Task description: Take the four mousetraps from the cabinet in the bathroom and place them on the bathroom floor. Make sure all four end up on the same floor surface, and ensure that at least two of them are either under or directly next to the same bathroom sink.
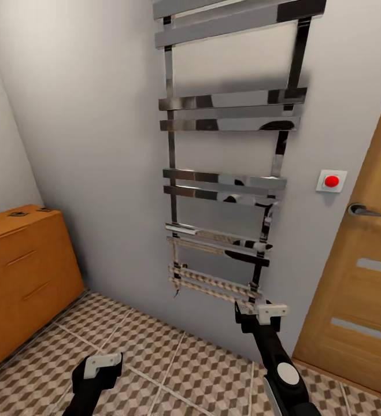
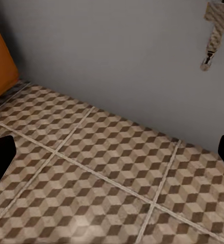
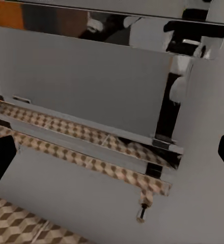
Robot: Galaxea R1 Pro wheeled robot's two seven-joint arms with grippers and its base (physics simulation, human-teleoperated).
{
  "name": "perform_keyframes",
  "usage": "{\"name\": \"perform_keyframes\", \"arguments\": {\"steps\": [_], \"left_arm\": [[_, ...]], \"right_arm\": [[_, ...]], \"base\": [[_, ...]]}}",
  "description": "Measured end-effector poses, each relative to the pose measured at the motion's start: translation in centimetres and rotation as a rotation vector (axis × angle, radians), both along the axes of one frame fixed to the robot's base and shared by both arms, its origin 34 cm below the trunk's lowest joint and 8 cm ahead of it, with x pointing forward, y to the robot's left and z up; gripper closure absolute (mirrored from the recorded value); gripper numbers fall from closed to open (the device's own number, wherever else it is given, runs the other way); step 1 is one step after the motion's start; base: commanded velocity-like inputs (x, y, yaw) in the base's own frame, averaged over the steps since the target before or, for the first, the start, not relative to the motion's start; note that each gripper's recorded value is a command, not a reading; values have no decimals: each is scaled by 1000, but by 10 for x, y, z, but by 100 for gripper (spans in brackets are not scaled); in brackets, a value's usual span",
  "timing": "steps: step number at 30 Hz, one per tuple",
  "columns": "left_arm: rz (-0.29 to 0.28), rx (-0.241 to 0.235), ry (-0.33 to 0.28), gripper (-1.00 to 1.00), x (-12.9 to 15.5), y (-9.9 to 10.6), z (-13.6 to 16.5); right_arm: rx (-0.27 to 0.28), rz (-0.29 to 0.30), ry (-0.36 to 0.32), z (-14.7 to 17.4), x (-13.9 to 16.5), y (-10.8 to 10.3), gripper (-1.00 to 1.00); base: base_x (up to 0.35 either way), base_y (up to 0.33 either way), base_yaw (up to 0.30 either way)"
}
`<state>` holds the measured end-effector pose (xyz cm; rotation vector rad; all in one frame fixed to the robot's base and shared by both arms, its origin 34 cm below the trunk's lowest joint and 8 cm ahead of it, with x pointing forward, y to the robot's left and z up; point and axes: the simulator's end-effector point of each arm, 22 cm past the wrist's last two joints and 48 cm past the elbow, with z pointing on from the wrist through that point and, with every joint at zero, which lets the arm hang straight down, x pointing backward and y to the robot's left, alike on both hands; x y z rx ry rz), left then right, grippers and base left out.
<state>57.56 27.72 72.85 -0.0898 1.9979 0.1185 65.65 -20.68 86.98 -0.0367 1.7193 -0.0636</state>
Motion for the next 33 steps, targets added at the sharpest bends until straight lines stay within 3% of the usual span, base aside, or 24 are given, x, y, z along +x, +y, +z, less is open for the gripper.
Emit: {"name": "perform_keyframes", "arguments": {"steps": [33], "left_arm": [[0, 0, -6, -100, 1, 0, 3]], "right_arm": [[0, 0, -1, 0, 0, 0, -100]], "base": [[0, 0, 292]]}}
